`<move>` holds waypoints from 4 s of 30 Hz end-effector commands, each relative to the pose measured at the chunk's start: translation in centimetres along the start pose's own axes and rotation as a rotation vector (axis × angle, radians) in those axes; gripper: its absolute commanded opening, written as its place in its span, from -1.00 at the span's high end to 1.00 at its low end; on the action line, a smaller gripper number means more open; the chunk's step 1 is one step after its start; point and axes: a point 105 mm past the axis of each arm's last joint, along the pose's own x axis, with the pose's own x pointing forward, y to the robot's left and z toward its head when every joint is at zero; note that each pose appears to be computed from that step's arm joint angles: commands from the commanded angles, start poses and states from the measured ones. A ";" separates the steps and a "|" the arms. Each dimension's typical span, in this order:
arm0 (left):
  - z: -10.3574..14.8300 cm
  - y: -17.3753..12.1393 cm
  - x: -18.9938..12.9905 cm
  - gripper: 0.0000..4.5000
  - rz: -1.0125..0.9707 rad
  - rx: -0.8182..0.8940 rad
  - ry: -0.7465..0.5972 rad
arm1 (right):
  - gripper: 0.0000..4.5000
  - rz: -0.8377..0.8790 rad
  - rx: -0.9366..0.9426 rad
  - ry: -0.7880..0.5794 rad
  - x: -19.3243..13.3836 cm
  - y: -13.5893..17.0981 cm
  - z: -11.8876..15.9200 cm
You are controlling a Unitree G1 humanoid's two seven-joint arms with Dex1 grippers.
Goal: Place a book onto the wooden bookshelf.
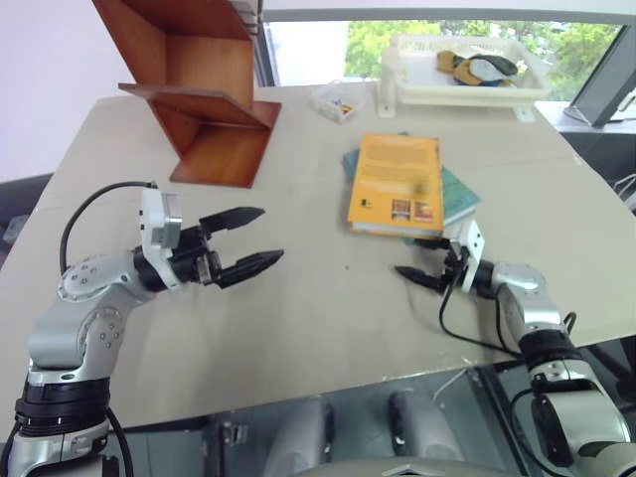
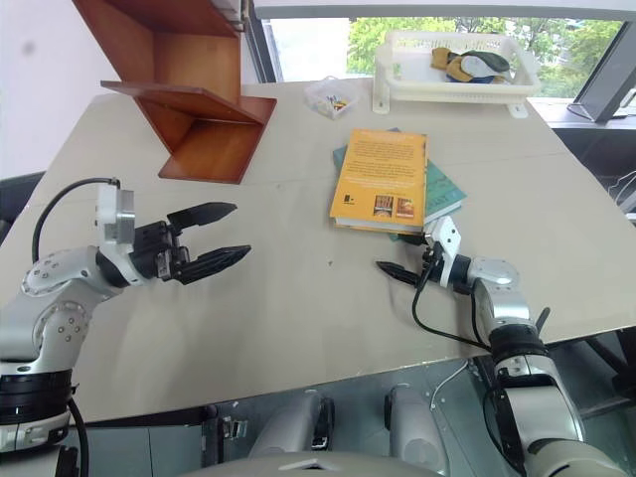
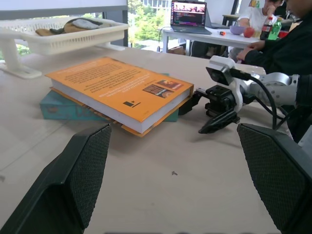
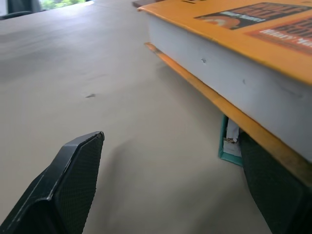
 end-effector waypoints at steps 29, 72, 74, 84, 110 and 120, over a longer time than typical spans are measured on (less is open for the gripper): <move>0.8 -0.1 0.3 -0.98 -0.030 0.045 -0.006 | -1.00 0.110 0.138 0.275 -6.1 7.4 -2.0; 0.0 -2.3 2.5 -0.98 -0.196 -0.014 -0.015 | -1.00 -0.561 -0.096 0.029 -13.0 -7.0 8.3; -0.2 -3.6 2.9 -0.98 -0.250 -0.045 -0.011 | -1.00 -0.591 -0.122 0.038 -12.7 -8.0 8.5; -0.5 -7.4 4.7 -0.98 -0.441 -0.152 -0.002 | -1.00 -0.642 -0.033 -0.093 -8.9 -12.8 10.8; -5.0 -9.7 6.4 -0.98 -0.542 -0.242 0.178 | -1.00 -0.411 0.300 -0.143 0.6 -12.4 11.3; -6.2 -8.7 6.7 -0.98 -0.473 -0.187 0.201 | -1.00 -0.371 0.326 -0.109 1.4 -11.6 10.0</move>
